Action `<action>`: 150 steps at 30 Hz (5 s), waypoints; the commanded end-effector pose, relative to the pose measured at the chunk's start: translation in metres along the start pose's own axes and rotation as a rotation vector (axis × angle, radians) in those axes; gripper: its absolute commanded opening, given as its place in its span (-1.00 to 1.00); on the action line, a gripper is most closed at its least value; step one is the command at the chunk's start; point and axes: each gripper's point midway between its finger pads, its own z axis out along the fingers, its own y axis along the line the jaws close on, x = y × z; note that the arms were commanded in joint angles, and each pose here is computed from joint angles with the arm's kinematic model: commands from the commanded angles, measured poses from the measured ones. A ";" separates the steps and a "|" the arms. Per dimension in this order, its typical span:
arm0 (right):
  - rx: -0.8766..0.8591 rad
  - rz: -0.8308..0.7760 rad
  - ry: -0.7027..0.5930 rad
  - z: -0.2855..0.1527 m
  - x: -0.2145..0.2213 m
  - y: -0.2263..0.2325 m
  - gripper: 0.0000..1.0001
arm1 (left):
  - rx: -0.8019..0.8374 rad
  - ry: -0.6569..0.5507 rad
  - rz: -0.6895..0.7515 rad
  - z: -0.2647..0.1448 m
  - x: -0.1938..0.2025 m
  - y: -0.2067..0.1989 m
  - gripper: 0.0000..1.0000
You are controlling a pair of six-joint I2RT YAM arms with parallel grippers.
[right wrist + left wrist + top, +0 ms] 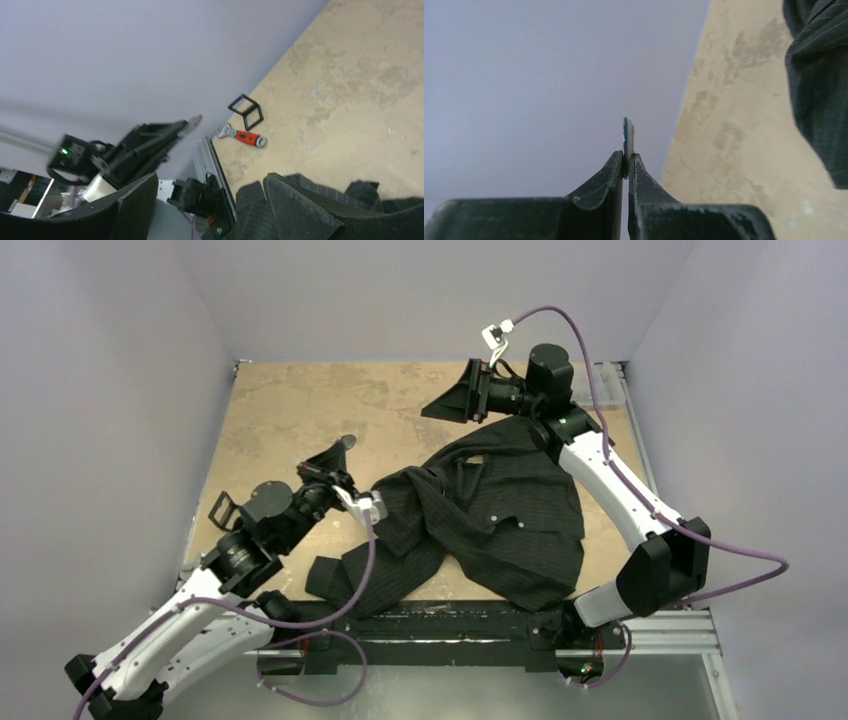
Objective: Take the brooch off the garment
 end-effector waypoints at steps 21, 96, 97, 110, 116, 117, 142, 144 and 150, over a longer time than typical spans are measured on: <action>-0.035 -0.261 -0.007 0.001 -0.008 0.035 0.64 | 0.326 0.569 -0.226 -0.046 0.078 -0.062 -1.00; -0.034 -0.264 0.078 -0.011 0.033 0.017 0.72 | 0.278 1.308 -0.262 -0.091 0.346 -0.134 -0.89; -0.034 -0.263 0.079 -0.011 0.033 0.017 0.72 | 0.274 1.309 -0.262 -0.091 0.346 -0.134 -0.89; -0.034 -0.259 0.086 -0.008 0.034 0.013 0.73 | 0.296 1.294 -0.257 -0.091 0.347 -0.140 -0.74; -0.031 -0.258 0.093 -0.009 0.036 0.012 0.74 | 0.307 1.303 -0.262 -0.092 0.348 -0.144 -0.66; -0.030 -0.259 0.092 -0.009 0.035 0.012 0.73 | 0.308 1.302 -0.266 -0.092 0.347 -0.143 -0.61; -0.035 -0.255 0.105 -0.009 0.040 0.009 0.75 | 0.380 1.228 -0.353 -0.088 0.327 -0.143 -0.20; -0.035 -0.255 0.105 -0.009 0.039 0.009 0.75 | 0.384 1.225 -0.356 -0.087 0.327 -0.143 -0.20; -0.032 -0.256 0.105 -0.009 0.039 0.008 0.75 | 0.417 1.227 -0.366 -0.088 0.326 -0.150 -0.17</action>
